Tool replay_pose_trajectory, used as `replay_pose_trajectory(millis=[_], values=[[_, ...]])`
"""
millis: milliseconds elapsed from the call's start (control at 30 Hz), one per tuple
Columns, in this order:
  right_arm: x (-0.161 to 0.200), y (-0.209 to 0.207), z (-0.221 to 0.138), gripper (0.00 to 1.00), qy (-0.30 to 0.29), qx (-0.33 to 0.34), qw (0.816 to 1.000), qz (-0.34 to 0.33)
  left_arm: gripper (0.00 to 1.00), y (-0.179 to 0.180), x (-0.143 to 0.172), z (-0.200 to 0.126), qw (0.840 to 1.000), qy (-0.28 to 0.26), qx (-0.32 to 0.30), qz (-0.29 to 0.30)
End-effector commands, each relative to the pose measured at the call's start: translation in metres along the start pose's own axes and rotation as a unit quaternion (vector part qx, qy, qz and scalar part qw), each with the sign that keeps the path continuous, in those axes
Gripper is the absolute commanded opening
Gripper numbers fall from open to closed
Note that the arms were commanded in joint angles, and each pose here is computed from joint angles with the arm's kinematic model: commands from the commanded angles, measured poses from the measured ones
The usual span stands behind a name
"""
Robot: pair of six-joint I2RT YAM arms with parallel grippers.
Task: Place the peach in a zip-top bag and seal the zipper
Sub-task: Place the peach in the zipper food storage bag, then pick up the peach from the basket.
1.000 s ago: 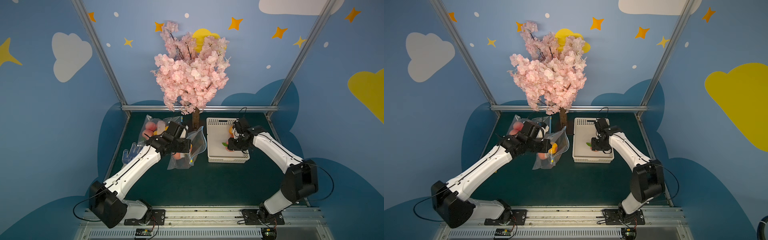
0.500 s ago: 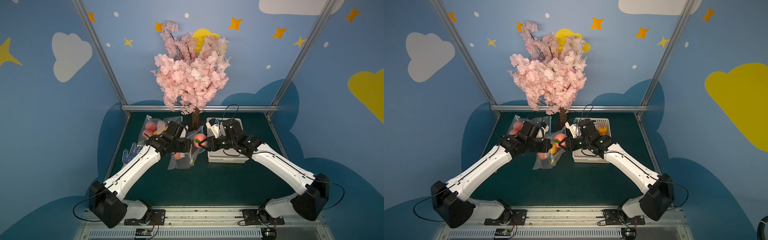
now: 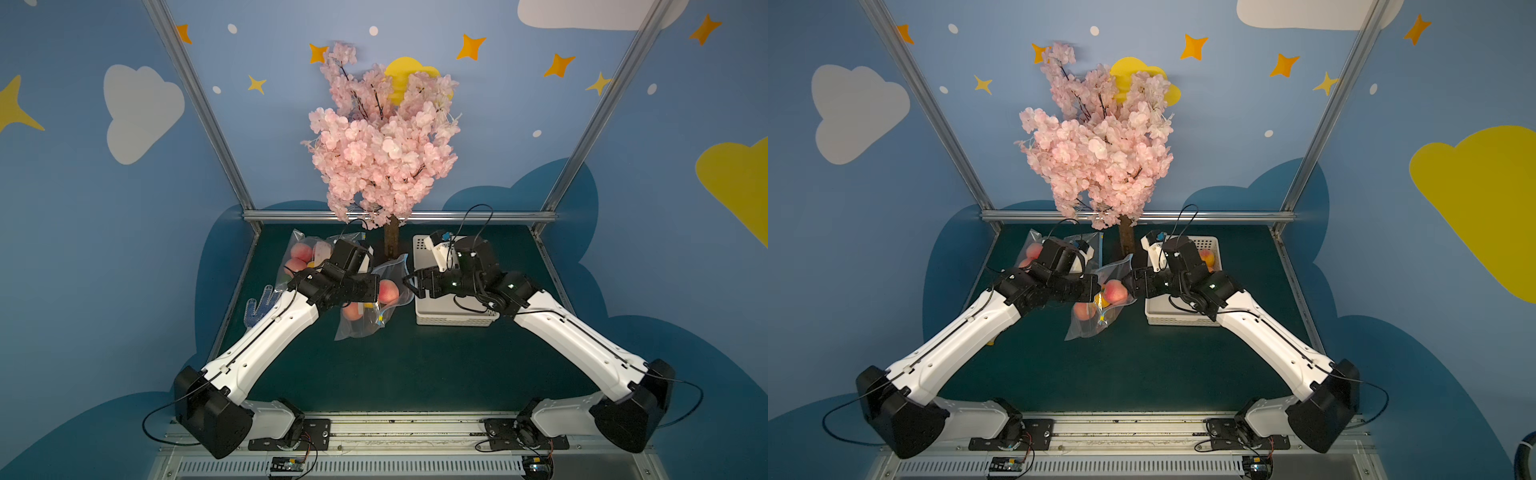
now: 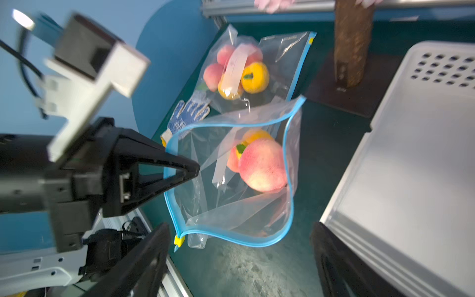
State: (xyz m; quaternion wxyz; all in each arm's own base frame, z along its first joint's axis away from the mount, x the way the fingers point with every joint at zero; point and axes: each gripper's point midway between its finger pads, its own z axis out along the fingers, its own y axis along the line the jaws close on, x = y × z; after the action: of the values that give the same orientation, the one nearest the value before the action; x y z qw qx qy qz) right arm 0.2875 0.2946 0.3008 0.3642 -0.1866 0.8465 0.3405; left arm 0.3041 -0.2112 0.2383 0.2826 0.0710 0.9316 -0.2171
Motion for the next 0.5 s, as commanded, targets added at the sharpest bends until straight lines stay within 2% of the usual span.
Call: replay_pose_trajectory(millis=[0, 67, 233, 367, 467], values=[[-0.006, -0.051, -0.002, 0.88, -0.015, 0.075, 0.996, 0.042, 0.03, 0.001, -0.003, -0.008, 1.000, -0.007, -0.005, 0.008], [0.001, -0.099, -0.002, 0.88, 0.002, 0.148, 0.987, 0.066, 0.03, 0.000, -0.003, -0.008, 1.000, -0.006, -0.003, 0.009], [0.017, -0.193, 0.002, 0.87, 0.050, 0.304, 0.949, 0.059, 0.03, -0.001, -0.001, -0.011, 1.000, -0.008, 0.002, 0.010], [0.022, -0.243, 0.007, 0.87, 0.083, 0.391, 0.916, 0.042, 0.03, -0.001, 0.000, -0.012, 1.000, -0.007, 0.005, 0.009], [0.030, -0.269, 0.019, 0.87, 0.137, 0.426, 0.894, 0.008, 0.03, -0.002, 0.001, -0.012, 1.000, -0.006, 0.007, 0.008]])
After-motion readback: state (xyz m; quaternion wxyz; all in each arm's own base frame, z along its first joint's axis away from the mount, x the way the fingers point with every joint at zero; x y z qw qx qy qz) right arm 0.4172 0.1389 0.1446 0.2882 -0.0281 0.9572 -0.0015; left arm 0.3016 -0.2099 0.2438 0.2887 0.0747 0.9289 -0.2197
